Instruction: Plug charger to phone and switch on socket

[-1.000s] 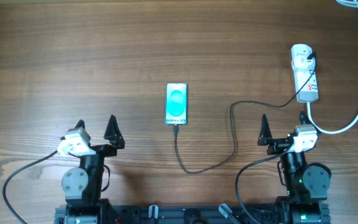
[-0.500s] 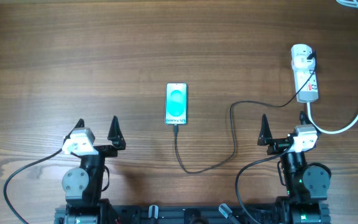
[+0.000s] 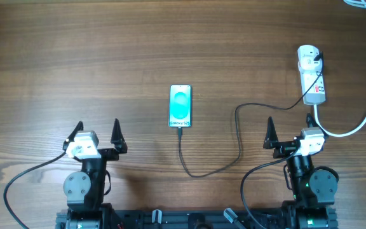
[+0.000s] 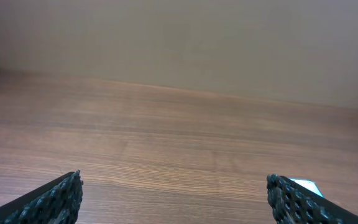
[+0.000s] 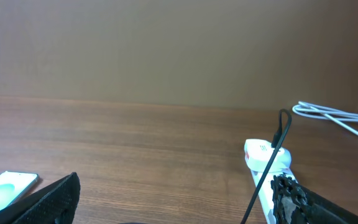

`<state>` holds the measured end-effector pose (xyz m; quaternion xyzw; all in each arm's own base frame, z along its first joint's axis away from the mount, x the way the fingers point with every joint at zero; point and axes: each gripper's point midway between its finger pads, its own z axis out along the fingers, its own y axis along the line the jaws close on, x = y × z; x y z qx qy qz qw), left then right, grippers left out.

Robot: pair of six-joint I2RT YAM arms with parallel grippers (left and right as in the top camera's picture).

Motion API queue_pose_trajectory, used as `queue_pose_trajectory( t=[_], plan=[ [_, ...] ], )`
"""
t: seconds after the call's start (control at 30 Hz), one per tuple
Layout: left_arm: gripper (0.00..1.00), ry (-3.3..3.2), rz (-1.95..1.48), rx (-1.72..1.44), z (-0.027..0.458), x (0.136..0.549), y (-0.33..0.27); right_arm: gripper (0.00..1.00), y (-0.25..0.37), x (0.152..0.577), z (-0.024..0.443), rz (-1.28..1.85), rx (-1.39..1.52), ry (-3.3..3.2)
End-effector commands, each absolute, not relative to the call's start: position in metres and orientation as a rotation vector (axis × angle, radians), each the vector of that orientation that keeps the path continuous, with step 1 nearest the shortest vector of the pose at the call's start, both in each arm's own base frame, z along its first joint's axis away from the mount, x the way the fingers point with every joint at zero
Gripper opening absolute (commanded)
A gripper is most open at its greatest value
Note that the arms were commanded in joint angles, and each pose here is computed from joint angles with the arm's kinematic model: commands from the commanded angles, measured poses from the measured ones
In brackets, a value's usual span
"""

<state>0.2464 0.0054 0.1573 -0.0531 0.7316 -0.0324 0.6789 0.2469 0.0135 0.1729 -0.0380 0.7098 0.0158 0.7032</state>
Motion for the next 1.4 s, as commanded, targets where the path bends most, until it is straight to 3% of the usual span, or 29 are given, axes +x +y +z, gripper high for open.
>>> queue_pose_trajectory(
  t=[0.0,1.37],
  plan=[
    [1.0,1.621,0.007,-0.217,0.159,0.245,0.025,1.0,0.013,0.246,0.175,0.02,-0.087,1.567],
    [1.0,1.638,0.064,-0.057,0.158,0.246,0.014,1.0,0.013,0.246,0.175,0.02,-0.087,1.567]
  ],
)
